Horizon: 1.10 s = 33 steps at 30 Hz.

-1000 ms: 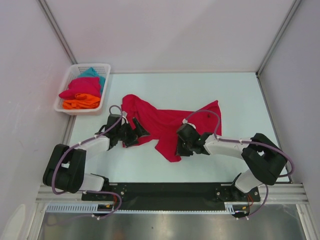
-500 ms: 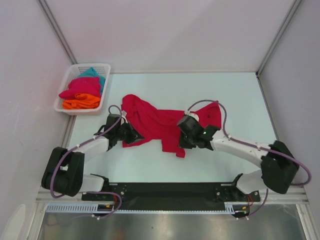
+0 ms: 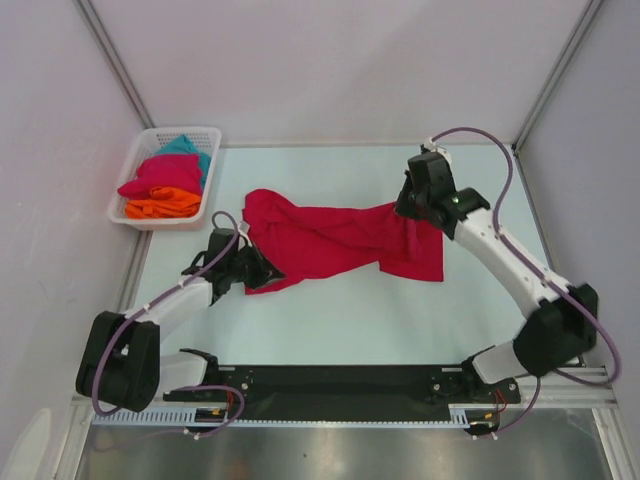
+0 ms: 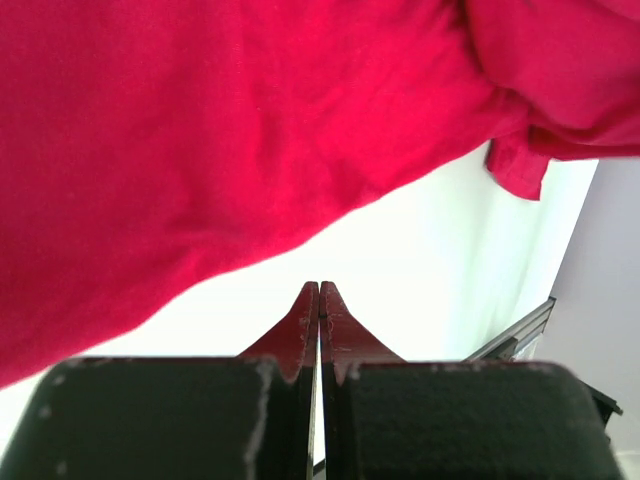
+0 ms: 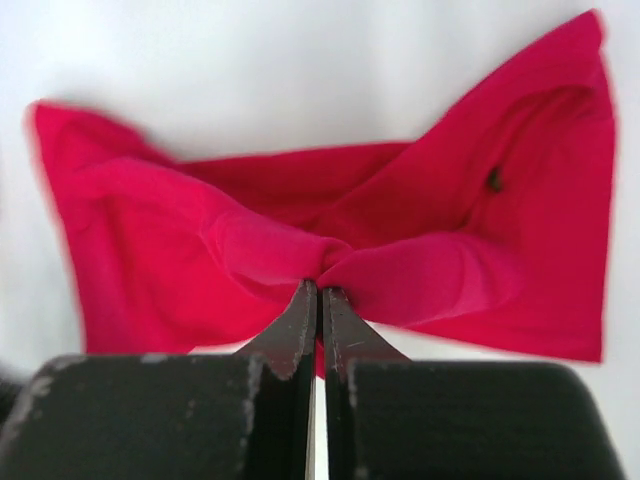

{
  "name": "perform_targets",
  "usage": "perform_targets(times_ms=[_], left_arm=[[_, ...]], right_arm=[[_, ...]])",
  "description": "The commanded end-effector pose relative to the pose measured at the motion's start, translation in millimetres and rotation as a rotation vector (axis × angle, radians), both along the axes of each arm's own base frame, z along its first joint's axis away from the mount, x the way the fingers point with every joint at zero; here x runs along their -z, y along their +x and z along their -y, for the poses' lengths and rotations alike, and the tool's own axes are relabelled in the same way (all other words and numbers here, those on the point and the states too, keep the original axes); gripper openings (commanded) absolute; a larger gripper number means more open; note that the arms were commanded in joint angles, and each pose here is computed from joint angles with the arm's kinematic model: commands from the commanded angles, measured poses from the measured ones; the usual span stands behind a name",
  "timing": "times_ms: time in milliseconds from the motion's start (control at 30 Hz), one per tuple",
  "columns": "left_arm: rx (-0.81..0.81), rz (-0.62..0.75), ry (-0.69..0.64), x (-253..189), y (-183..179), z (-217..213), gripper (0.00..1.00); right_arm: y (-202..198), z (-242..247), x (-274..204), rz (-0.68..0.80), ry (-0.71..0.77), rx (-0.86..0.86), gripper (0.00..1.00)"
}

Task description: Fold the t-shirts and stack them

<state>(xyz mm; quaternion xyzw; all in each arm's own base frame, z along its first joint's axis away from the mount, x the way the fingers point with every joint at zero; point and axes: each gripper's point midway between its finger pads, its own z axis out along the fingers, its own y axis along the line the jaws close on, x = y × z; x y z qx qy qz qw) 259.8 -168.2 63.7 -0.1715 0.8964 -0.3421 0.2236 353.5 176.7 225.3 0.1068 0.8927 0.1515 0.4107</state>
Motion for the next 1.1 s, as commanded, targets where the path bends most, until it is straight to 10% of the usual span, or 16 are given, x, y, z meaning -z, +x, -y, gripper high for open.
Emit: perform_targets(times_ms=[0,233,500,633,1067], left_arm=[[0.016,0.085,0.009,-25.5,-2.4,-2.4,0.0],[0.005,0.139,0.048,-48.7,-18.6,-14.6,0.0],[0.02,0.117,0.086,-43.7,-25.7,-19.6,0.0],[0.027,0.099,0.104,-35.2,-30.0,-22.0,0.0],[-0.016,0.047,0.114,-10.9,-33.7,-26.6,0.0]], right_arm=[[77.5,14.1,20.3,-0.02,-0.042,-0.006,0.0],[212.6,17.2,-10.9,0.04,-0.049,0.024,0.0],[274.4,53.4,47.9,0.025,0.021,0.123,0.13],[273.5,66.2,92.2,-0.058,0.081,0.113,0.47],[193.6,51.9,107.0,-0.156,0.164,0.017,0.59]])
